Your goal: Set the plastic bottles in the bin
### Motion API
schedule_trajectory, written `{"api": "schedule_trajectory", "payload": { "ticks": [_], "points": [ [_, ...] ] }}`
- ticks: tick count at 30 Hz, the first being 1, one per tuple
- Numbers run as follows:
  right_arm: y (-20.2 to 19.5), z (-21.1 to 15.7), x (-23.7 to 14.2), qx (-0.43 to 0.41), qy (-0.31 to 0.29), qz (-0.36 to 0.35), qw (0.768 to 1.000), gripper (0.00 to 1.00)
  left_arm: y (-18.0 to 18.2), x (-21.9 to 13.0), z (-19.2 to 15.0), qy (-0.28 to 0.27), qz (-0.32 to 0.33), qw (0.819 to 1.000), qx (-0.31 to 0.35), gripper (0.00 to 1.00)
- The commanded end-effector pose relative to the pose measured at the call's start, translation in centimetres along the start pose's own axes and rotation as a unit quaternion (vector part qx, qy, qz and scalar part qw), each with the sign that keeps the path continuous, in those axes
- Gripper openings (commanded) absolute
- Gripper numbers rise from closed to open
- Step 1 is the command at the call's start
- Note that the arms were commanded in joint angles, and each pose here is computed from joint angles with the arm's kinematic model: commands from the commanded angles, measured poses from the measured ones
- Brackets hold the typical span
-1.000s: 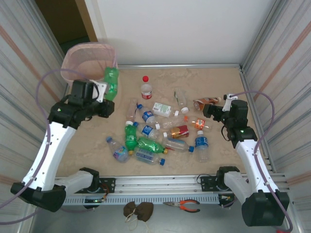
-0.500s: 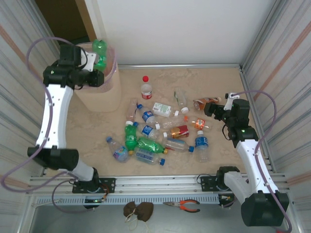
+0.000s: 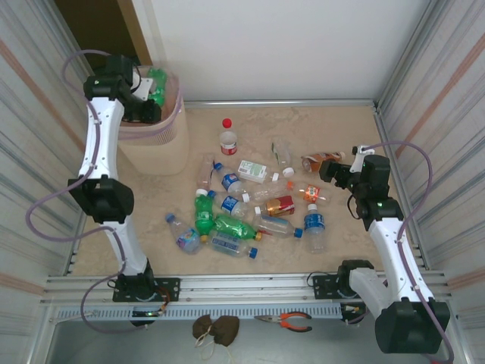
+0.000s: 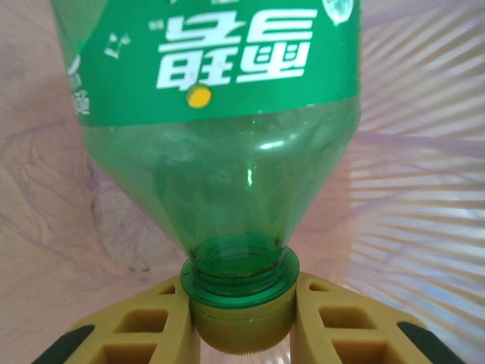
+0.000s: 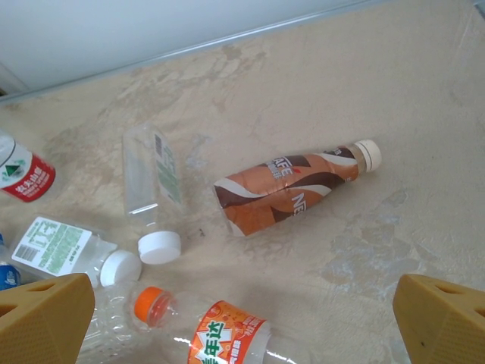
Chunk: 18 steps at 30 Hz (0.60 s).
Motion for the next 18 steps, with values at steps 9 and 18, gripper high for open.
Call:
{"api": "schedule_trajectory", "payload": {
  "ticks": [9,18],
  "points": [
    [-0.2,0.7,-0.2,0.013,-0.013,-0.005,1.000,1.00,1.7,4.7,-1.8,0.076,-0.010,0.997,0.000,0.15],
    [-0.5,0.6,-0.1,0.018,-0.013,-0.007,1.000,1.00,2.1,9.6,-2.9,0.113,-0.027,0.993,-0.017,0.13]
  ]
}}
Point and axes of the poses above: each hand's point on the last joint's axis, 136 mm out from that joint toward the fingers, its own x axis out along the fingers, its own y axis along the line the jaws close on, z = x × y, the point moved 5 cm from there along -x, back along the fingers, and after that the axes turned 10 degrees about x, right-handed, at the moved point
